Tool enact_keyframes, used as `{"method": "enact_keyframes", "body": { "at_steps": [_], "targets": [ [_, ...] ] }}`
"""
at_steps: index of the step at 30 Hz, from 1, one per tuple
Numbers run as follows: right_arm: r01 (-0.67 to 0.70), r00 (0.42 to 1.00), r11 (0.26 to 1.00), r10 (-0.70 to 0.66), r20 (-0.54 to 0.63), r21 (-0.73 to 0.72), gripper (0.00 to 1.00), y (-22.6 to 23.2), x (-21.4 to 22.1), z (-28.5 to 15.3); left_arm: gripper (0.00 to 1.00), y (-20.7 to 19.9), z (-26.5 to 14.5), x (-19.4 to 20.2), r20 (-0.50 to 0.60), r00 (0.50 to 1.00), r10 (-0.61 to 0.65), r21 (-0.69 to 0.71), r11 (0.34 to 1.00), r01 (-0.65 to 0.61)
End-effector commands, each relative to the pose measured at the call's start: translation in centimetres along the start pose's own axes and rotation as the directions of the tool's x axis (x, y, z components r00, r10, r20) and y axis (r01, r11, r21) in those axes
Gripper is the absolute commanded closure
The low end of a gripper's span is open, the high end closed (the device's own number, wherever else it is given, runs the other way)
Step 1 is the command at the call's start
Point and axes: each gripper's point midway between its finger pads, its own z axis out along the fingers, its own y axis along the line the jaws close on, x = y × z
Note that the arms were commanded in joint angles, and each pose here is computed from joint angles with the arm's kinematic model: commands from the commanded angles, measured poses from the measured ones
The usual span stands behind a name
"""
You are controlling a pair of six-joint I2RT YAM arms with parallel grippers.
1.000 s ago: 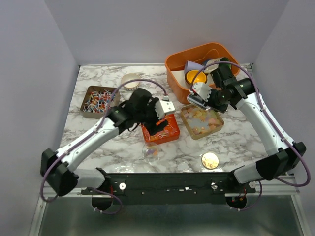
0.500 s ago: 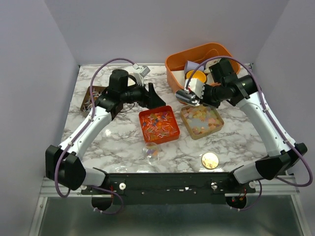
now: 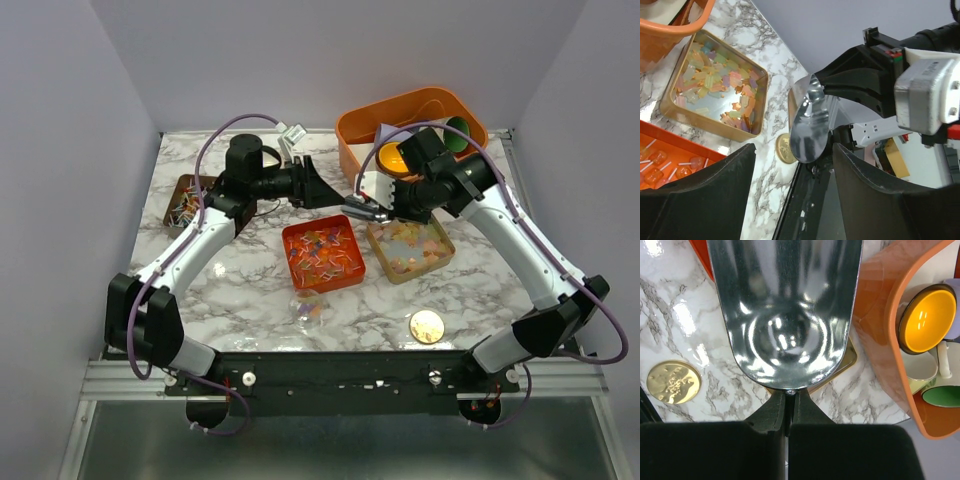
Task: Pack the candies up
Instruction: Adjust the spatula.
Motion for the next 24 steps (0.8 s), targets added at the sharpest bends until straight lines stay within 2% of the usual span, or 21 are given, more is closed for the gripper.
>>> {"method": "enact_keyframes", "body": {
  "at_steps": [1, 4, 9, 12, 13, 14, 15, 16, 19, 24],
  "targets": [
    [0.019, 1.000, 0.998, -0.020, 0.019, 0.052, 0.99, -1.2, -1.5, -0.8, 0.29, 0.2, 0.4, 0.4, -0.020, 1.000, -0.022, 0.031, 0.999, 0.023],
    [0.045, 0.999, 0.997, -0.047, 0.027, 0.056, 0.99, -1.2, -2.5, -0.9, 0.33, 0.6, 0.8, 0.1, -0.015, 1.000, -0.024, 0.033, 0.999, 0.025],
    [0.067, 0.994, 0.996, -0.071, 0.079, 0.060, 0.99, -1.3, -4.3, -1.3, 0.54, 0.4, 1.5, -0.1, -0.043, 0.999, -0.007, 0.087, 0.996, 0.011],
    [0.072, 0.991, 0.997, -0.075, 0.114, 0.029, 0.99, -0.5, -4.9, -1.7, 0.78, 0.1, 1.7, 0.0, -0.066, 0.998, -0.005, 0.141, 0.990, 0.015],
    [0.078, 0.989, 0.997, -0.080, 0.121, 0.022, 0.99, -0.3, -4.9, -1.8, 0.95, -0.1, 1.6, 0.2, -0.077, 0.997, -0.025, 0.156, 0.987, 0.037],
    [0.077, 0.990, 0.997, -0.077, 0.121, 0.008, 0.99, 0.1, -4.7, -1.5, 1.00, -0.1, 1.7, 0.1, -0.070, 0.997, -0.013, 0.172, 0.985, 0.025],
    [0.074, 0.989, 0.997, -0.075, 0.126, 0.008, 0.99, 0.5, -4.5, -1.7, 1.00, -0.1, 1.7, 0.1, -0.071, 0.997, -0.014, 0.182, 0.983, 0.027],
    [0.069, 0.990, 0.998, -0.068, 0.126, -0.004, 0.86, 0.9, -4.3, -1.7, 1.00, 0.0, 1.5, 0.6, -0.084, 0.996, -0.025, 0.196, 0.980, 0.041],
    [0.080, 0.989, 0.997, -0.076, 0.128, -0.022, 0.70, 2.3, -3.4, -1.6, 1.00, 0.0, 1.5, 0.8, -0.092, 0.995, -0.048, 0.220, 0.973, 0.067],
    [0.092, 0.983, 0.996, -0.090, 0.163, -0.008, 0.65, 3.1, -3.1, -1.9, 1.00, 0.5, 1.6, 0.9, -0.112, 0.992, -0.065, 0.231, 0.969, 0.089]
  ]
}}
